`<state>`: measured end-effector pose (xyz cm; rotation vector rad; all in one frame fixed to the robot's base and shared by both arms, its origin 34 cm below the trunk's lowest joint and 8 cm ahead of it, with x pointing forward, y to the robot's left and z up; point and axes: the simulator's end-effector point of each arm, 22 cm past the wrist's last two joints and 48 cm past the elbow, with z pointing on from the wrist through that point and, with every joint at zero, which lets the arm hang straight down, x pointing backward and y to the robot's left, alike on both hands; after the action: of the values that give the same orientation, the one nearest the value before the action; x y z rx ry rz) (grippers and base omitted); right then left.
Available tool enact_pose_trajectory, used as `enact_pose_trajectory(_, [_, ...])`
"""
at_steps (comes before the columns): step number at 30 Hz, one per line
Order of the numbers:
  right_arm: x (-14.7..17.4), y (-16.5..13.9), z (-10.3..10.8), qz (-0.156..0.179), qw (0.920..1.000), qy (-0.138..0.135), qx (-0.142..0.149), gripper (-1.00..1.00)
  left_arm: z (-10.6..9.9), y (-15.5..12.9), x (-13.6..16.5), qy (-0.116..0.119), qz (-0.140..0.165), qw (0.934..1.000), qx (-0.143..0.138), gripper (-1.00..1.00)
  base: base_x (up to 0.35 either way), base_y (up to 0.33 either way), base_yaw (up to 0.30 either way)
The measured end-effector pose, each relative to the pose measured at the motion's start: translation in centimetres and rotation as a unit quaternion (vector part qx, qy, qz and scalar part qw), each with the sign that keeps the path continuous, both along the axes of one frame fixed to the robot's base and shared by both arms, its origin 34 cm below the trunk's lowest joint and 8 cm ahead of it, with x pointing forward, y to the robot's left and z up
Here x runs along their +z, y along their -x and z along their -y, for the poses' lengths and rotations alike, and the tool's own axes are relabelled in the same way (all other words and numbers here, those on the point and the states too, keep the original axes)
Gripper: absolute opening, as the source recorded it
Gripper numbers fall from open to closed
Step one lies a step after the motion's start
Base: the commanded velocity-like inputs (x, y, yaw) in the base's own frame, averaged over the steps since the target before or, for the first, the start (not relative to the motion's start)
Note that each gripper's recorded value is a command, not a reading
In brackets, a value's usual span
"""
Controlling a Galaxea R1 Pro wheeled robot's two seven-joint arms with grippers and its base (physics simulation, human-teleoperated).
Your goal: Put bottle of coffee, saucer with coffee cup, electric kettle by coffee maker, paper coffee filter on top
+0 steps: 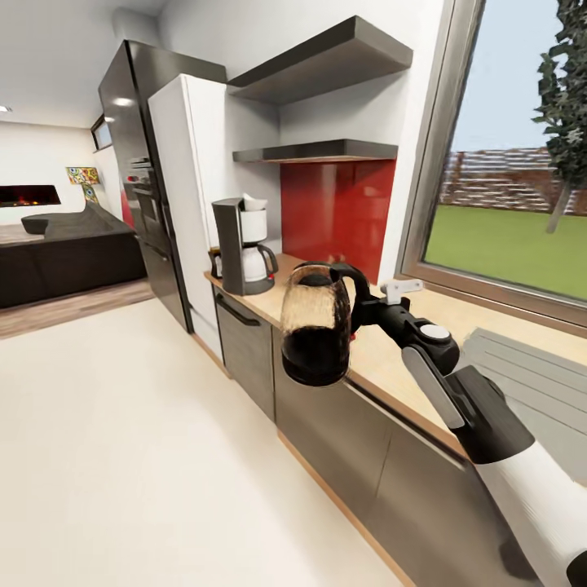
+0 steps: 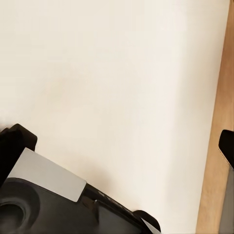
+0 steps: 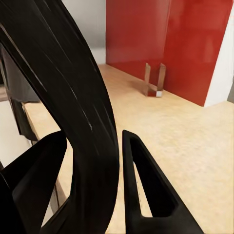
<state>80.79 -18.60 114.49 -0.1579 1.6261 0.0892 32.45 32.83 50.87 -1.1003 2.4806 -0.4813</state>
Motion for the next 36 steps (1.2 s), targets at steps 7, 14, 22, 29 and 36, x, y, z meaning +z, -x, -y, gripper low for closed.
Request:
enact_pose_trajectory(7, [0.02,0.0,0.01,0.0,1.0,0.0,0.0,-1.0,0.0,0.0,0.0,0.0,0.0,1.0,0.0,1.0,0.325,0.028,0.0])
enact_pose_trajectory(14, [0.03,0.0,0.02,0.0,1.0,0.0,0.0,-1.0,-0.03,0.0,0.0,0.0,0.0,1.0,0.0,1.0,0.328,0.0,0.0])
enact_pose_trajectory(22, [0.0,-0.01,0.01,0.0,1.0,0.0,0.0,-1.0,0.0,0.0,-0.01,0.0,0.0,1.0,0.0,1.0,0.298,0.0,-0.057])
enact_pose_trajectory(29, [-0.04,-0.04,0.01,0.0,1.0,0.0,0.0,-1.0,0.01,-0.01,-0.02,0.0,0.0,1.0,0.0,1.0,0.069,0.005,-0.24])
enact_pose_trajectory(36, [-0.01,0.0,-0.02,0.0,1.0,0.0,0.0,-1.0,-0.02,0.01,0.0,0.0,0.0,1.0,0.0,1.0,0.224,0.191,-0.056])
